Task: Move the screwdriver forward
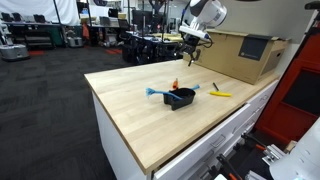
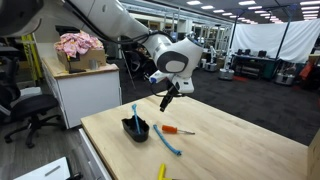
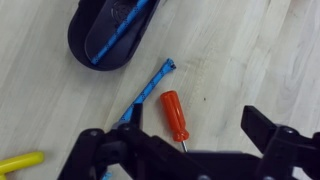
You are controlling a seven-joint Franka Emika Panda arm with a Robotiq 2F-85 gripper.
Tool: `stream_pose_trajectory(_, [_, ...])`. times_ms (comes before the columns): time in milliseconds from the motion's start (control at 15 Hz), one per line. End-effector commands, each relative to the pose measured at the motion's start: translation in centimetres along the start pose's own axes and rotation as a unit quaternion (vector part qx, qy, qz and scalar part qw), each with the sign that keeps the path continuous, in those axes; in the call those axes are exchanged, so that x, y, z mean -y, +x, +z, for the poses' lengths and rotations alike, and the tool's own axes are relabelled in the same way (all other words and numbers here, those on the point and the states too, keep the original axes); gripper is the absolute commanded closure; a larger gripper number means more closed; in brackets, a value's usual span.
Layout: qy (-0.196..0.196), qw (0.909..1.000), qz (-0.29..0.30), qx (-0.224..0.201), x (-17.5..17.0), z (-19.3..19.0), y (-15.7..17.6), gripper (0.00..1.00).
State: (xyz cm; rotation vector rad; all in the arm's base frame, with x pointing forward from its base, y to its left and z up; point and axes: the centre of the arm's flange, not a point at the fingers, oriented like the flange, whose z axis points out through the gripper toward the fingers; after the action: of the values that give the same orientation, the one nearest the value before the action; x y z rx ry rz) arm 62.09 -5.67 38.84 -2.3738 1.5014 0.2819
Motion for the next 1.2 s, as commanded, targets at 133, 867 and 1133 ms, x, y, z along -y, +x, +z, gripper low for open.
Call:
stream_pose_trajectory(133, [-0.030,0.9995,-0.009,-0.002,2.8,3.6,2.3,0.00])
stream_pose_trajectory(867, [-0.011,0.9978,-0.006,-0.065,3.8,8.9,5.9,0.00])
stream_pose_trajectory(1133, [-0.017,0.9947,-0.025,-0.098,4.2,11.3,6.5,0.00])
